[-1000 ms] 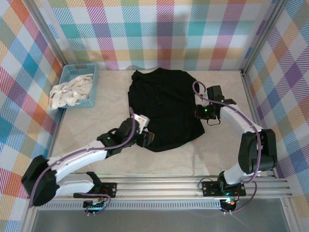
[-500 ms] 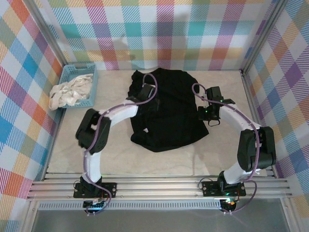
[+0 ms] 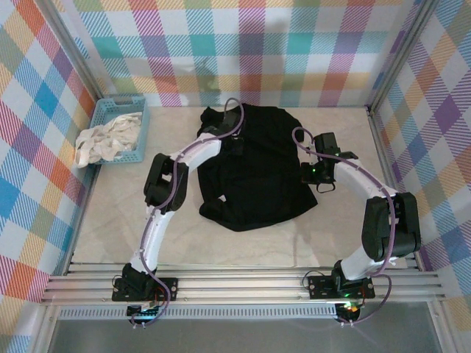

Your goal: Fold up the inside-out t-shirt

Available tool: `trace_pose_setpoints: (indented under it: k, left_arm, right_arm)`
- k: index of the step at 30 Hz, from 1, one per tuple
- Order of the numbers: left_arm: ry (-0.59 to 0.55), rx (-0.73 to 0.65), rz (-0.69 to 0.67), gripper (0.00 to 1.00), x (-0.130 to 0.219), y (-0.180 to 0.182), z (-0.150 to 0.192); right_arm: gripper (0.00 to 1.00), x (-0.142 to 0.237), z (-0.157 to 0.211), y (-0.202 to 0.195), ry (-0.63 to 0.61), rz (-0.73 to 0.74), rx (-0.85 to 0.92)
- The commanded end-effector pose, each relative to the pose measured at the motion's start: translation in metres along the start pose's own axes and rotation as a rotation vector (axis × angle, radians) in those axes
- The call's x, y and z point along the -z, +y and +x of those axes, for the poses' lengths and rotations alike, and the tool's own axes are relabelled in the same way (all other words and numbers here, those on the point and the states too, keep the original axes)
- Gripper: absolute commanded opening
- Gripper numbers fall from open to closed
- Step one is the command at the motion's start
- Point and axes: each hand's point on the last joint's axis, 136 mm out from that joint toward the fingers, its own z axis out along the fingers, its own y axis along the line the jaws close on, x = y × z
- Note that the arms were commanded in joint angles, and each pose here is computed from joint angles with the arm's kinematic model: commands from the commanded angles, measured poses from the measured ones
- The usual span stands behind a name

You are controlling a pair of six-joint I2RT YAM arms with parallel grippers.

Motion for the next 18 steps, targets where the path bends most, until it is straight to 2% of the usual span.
trace_pose_setpoints:
  k: [1,7,11,14,15,16,18]
  left_arm:
    - [-0.075,0.041,-0.014,0.00,0.057,0.037,-0.035]
    - [-0.154,0.178,-0.118,0.00,0.102,0.135,-0.049]
    - [-0.127,0.216,-0.289,0.01,0.104,0.202,-0.042]
    - [-0.086,0.204,-0.409,0.15,0.100,0.236,-0.038]
    - [-0.081,0.202,-0.462,0.23,0.103,0.247,-0.038]
    - [-0.077,0.200,-0.509,0.36,0.106,0.257,-0.039]
    - [-0.071,0.183,-0.569,0.47,0.113,0.266,-0.040]
  right_arm:
    - [0.05,0.010,-0.003,0.001,-0.029,-0.007,0.024]
    - [0.04,0.020,-0.004,-0.004,-0.059,0.023,0.025]
    - [0.04,0.020,-0.003,-0.005,-0.057,0.028,0.023]
    - [0.03,0.020,-0.002,-0.005,-0.053,0.027,0.021]
    - [0.03,0.020,-0.002,-0.005,-0.051,0.026,0.019]
    - [0.03,0.020,-0.001,-0.005,-0.050,0.027,0.018]
    - [0.03,0.020,0.001,-0.004,-0.048,0.021,0.014]
